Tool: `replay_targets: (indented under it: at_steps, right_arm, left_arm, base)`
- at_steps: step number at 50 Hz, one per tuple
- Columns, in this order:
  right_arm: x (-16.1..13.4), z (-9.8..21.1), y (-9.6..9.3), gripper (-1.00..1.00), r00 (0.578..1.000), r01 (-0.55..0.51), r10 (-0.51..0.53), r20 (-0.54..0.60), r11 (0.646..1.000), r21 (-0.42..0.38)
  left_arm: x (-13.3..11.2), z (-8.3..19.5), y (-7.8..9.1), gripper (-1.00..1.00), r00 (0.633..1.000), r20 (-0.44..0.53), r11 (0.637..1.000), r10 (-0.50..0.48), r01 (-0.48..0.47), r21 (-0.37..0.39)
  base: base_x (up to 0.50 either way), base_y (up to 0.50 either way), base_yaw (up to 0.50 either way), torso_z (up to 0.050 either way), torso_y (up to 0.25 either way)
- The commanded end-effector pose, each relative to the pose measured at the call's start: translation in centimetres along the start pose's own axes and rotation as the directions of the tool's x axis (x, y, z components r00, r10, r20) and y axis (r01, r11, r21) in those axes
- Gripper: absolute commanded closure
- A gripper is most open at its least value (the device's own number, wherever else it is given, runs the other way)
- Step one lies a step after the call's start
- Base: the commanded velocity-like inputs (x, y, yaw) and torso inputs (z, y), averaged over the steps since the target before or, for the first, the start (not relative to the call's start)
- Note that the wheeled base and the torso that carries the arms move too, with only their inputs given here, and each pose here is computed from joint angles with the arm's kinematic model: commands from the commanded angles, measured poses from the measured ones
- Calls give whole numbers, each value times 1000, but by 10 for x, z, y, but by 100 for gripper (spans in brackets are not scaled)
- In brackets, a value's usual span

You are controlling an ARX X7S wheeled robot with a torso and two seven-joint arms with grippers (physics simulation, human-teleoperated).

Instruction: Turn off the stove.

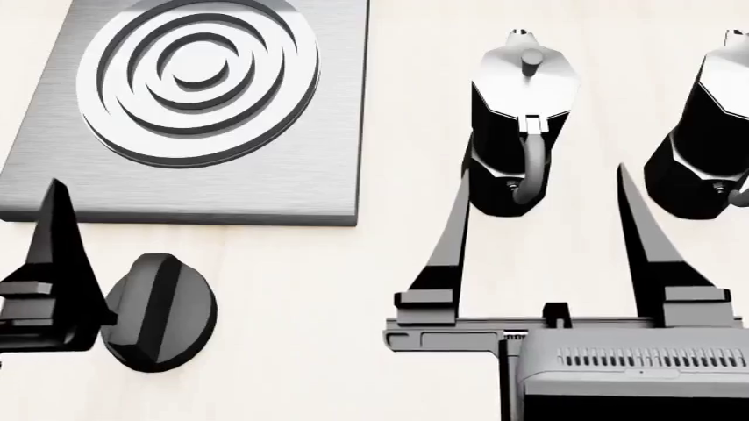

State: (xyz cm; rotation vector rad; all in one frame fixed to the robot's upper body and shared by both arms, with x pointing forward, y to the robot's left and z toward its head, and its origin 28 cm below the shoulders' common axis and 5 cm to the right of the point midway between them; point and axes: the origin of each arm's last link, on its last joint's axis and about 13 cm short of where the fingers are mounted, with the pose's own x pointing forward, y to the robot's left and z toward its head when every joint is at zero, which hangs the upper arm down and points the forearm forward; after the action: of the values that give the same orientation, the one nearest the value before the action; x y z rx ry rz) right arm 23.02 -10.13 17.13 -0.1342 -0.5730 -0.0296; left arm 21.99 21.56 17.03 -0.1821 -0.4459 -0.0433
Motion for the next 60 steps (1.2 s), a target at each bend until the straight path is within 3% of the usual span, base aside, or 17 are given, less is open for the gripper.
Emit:
replay_targets:
  at_steps: [1,60]
  right_arm:
    - [2,4,-1,-100,1000,-1,1,15,1000,0]
    - [14,29,-2,-100,995,-26,27,96,1000,-9]
  left_arm:
    - [1,6,-2,-100,1000,17,1000,-7,7,-6]
    - [10,35,-11,-100,994,106,998,-34,39,-41]
  base:
    - [0,0,0,0,0]
    - [0,0,0,0,0]
